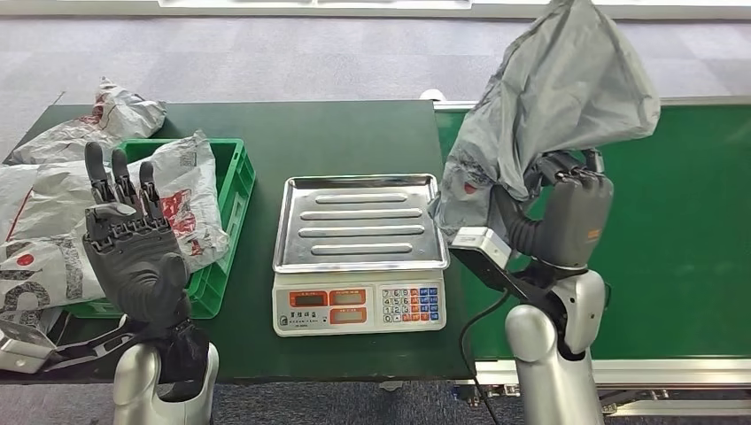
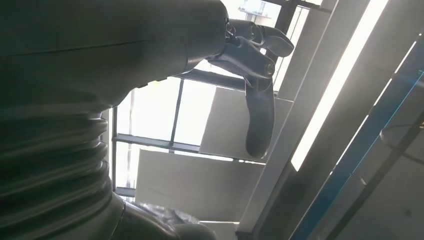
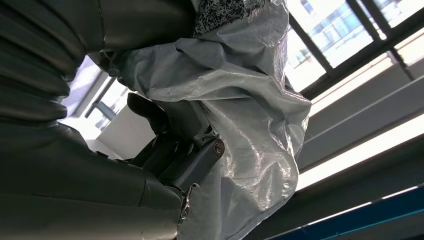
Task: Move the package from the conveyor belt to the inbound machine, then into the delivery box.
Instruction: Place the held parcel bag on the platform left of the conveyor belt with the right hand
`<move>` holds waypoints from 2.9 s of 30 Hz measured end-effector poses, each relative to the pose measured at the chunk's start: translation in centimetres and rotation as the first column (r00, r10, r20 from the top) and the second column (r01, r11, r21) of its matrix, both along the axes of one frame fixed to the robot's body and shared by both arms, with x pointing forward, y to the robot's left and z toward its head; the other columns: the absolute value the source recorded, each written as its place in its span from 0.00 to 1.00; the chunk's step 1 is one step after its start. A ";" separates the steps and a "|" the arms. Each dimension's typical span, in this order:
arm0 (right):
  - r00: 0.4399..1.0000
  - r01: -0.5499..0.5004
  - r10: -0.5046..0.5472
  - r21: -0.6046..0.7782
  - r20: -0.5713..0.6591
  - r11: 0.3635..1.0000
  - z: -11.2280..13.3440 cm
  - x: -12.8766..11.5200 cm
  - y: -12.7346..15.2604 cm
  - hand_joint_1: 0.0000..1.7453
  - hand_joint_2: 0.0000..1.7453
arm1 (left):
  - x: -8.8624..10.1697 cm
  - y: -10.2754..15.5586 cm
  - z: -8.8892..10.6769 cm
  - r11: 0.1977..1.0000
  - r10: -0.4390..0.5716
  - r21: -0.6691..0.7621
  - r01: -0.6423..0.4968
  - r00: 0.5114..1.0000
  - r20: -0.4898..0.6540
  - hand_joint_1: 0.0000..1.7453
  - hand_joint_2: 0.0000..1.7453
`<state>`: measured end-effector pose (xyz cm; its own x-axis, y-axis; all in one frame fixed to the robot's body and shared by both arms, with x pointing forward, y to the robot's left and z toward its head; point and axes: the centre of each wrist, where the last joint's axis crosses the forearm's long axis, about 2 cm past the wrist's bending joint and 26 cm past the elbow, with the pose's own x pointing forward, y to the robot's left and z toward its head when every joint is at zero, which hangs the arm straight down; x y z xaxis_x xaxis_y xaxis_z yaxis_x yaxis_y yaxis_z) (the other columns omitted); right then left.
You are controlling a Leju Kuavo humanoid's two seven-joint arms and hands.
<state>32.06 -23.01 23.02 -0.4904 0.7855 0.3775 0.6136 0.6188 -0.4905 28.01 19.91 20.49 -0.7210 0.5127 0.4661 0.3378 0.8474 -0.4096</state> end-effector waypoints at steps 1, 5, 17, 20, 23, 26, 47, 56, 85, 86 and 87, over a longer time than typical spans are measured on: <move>1.000 -0.019 0.019 0.011 0.008 1.000 0.3 0.9 1.1 1.00 1.00 | 0.2 -0.2 0.1 1.000 -0.004 -0.007 0.004 1.000 -0.001 0.00 1.00; 0.997 -0.082 0.082 0.035 0.013 0.996 1.5 5.1 6.6 1.00 1.00 | 1.2 -1.7 0.7 0.999 -0.008 -0.041 0.008 1.000 0.001 0.00 1.00; 0.961 -0.243 0.240 -0.006 -0.136 0.970 0.3 7.6 14.4 1.00 1.00 | 2.2 -4.0 0.9 0.997 -0.030 -0.074 0.030 1.000 -0.006 0.00 1.00; 0.956 -0.255 0.249 -0.017 -0.155 0.967 0.0 7.6 14.8 1.00 1.00 | 2.2 -4.0 0.8 0.997 -0.032 -0.071 0.031 0.999 -0.010 0.00 1.00; 0.950 -0.266 0.260 -0.017 -0.171 0.964 -0.3 7.6 15.1 1.00 1.00 | 2.3 -4.1 0.7 0.998 -0.031 -0.061 0.030 0.999 -0.012 0.00 1.00; 0.941 -0.285 0.280 0.001 -0.192 0.959 -0.5 7.6 15.3 1.00 1.00 | 2.2 -4.1 0.7 0.998 -0.030 -0.051 0.029 0.999 -0.011 0.00 1.00; 0.857 -0.406 0.393 0.031 -0.333 0.913 -1.8 7.7 16.0 0.00 1.00 | 1.9 -4.1 0.2 0.998 -0.055 -0.027 0.055 0.998 -0.004 0.00 1.00; 0.838 -0.424 0.403 0.028 -0.367 0.905 -1.9 7.9 16.0 0.00 1.00 | 1.7 -4.0 -0.2 0.999 -0.050 -0.014 0.050 0.999 -0.014 0.00 1.00; 0.960 -0.264 0.254 0.070 0.120 0.962 3.7 5.7 13.4 0.00 1.00 | 0.8 -2.6 -0.8 0.998 0.059 -0.023 -0.061 0.996 -0.059 0.00 1.00; 0.953 -0.258 0.236 0.101 0.191 0.961 4.5 5.2 12.4 0.00 1.00 | 0.8 -2.6 -0.8 0.997 0.069 -0.019 -0.070 0.995 -0.067 0.00 1.00; 0.941 -0.253 0.213 0.131 0.262 0.958 5.4 4.7 11.3 0.00 1.00 | 0.8 -2.6 -0.9 0.996 0.082 -0.010 -0.083 0.994 -0.076 0.00 1.00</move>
